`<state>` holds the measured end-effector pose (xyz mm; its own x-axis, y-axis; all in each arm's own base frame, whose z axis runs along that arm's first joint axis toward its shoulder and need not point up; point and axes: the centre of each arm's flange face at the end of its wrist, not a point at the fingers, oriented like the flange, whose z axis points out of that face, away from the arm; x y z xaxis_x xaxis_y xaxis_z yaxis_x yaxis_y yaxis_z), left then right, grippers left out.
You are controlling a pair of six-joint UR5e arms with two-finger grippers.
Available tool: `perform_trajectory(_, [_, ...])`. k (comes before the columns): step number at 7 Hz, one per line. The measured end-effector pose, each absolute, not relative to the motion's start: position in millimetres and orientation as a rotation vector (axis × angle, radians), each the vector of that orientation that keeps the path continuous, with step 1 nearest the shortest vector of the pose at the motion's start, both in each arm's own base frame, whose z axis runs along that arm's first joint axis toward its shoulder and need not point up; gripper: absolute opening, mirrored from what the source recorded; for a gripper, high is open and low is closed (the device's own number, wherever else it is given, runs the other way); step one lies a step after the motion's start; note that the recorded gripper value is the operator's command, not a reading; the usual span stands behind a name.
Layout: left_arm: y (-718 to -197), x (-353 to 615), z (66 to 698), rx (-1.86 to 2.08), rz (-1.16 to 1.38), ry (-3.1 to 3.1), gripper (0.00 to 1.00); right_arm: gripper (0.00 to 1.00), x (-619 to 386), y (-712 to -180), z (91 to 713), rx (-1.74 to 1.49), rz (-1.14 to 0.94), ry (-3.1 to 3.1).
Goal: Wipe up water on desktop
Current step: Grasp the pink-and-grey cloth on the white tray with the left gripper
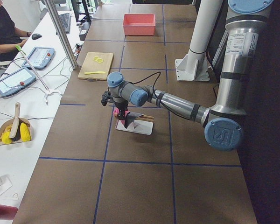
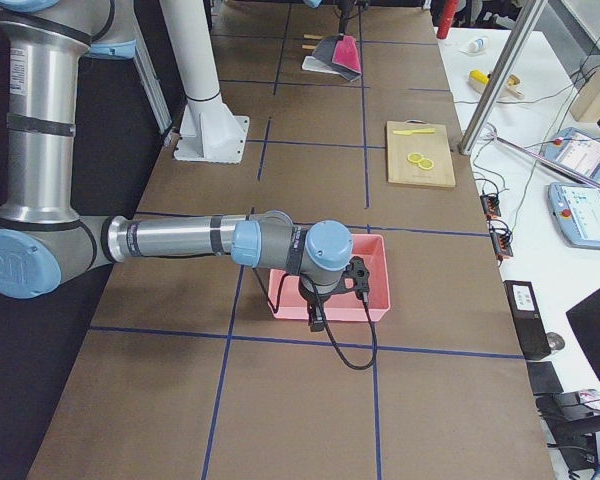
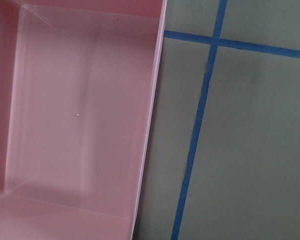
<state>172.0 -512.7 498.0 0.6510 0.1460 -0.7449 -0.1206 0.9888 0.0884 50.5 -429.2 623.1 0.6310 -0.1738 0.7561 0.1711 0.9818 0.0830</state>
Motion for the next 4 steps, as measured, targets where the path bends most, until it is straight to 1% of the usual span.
perform_trajectory(1, [-514.2,173.6,495.7,0.035,0.154,0.849,0.33,1.00,50.4,-429.1,624.3,0.001,-0.196,-0.867])
perform_trajectory(2, [-514.7,174.0,494.9,0.036,0.155,0.850,0.25,1.00,50.0,-429.1,624.6,0.000,-0.196,-0.867])
perform_trajectory(3, [-514.7,174.3,495.0,0.037,0.157,0.850,0.16,1.00,49.9,-429.1,624.8,-0.001,-0.196,-0.868])
perform_trajectory(4, [-514.3,174.0,494.1,0.040,0.160,0.850,0.10,1.00,49.8,-429.1,624.8,-0.001,-0.197,-0.868])
